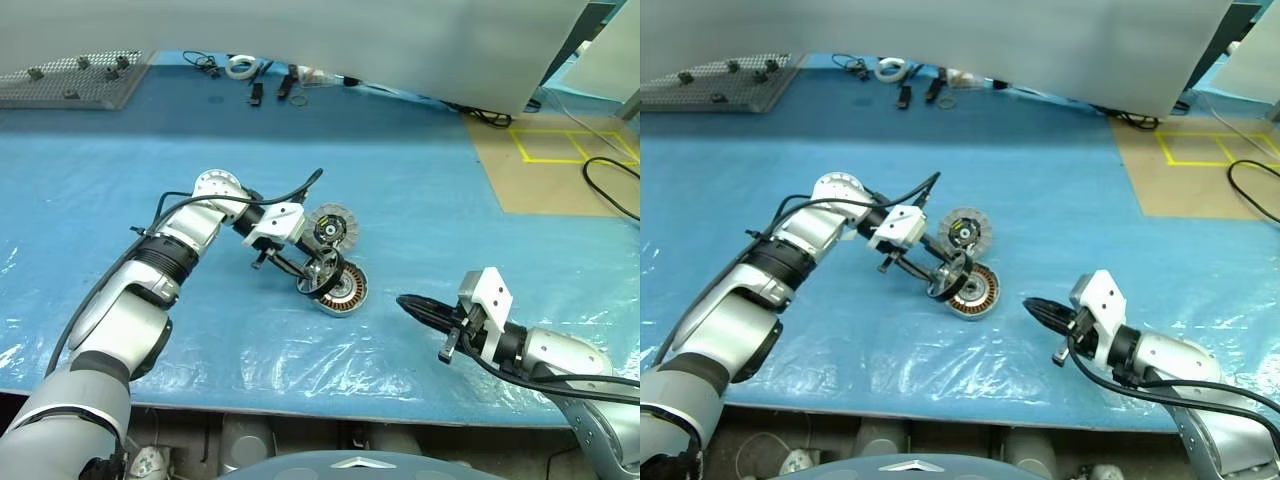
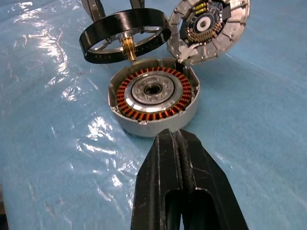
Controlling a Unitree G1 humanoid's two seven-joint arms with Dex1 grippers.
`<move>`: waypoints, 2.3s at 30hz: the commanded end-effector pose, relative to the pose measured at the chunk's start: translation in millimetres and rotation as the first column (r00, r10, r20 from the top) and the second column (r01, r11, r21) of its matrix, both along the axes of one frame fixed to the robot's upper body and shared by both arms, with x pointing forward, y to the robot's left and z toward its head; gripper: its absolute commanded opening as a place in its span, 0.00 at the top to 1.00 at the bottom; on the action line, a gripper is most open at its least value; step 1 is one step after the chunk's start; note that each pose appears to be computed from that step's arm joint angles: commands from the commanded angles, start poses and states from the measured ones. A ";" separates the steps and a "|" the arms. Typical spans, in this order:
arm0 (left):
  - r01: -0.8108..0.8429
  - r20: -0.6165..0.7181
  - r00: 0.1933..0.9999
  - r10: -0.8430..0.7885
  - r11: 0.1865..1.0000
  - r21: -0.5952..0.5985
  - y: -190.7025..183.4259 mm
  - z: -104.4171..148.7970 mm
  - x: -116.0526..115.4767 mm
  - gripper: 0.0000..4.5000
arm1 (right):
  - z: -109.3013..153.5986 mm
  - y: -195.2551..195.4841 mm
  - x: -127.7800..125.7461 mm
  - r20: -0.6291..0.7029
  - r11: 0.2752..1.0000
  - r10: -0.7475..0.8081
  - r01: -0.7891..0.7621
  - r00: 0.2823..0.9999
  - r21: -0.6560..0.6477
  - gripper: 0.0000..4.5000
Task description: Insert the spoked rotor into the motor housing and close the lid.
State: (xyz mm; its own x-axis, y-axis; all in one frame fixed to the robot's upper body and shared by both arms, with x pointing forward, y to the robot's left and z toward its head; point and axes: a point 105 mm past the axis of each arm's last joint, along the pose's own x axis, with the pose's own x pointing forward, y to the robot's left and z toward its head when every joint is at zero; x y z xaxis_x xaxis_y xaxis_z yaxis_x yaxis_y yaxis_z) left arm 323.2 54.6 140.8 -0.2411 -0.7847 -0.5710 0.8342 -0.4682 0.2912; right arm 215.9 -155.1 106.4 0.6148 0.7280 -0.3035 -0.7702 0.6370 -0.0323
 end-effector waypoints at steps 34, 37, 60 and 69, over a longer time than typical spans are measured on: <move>0.116 0.106 0.987 -0.124 0.990 0.077 -25.3 10.7 -1.4 0.70 | 14.7 44.8 -4.5 0.056 1.000 -0.016 0.015 0.998 0.015 1.00; 0.115 0.106 0.987 -0.122 0.990 0.077 -26.0 11.6 -0.7 0.70 | 11.1 44.9 -1.3 0.058 1.000 -0.017 0.016 0.998 0.013 1.00; 0.090 0.147 0.984 -0.100 0.993 0.075 -26.6 14.3 6.4 0.70 | 32.5 47.3 11.4 0.075 1.000 -0.006 0.004 0.997 0.019 1.00; 0.087 0.163 0.982 -0.098 0.993 0.075 -28.5 13.1 8.4 0.70 | 29.9 53.0 6.2 0.067 1.000 -0.001 0.000 0.998 0.019 1.00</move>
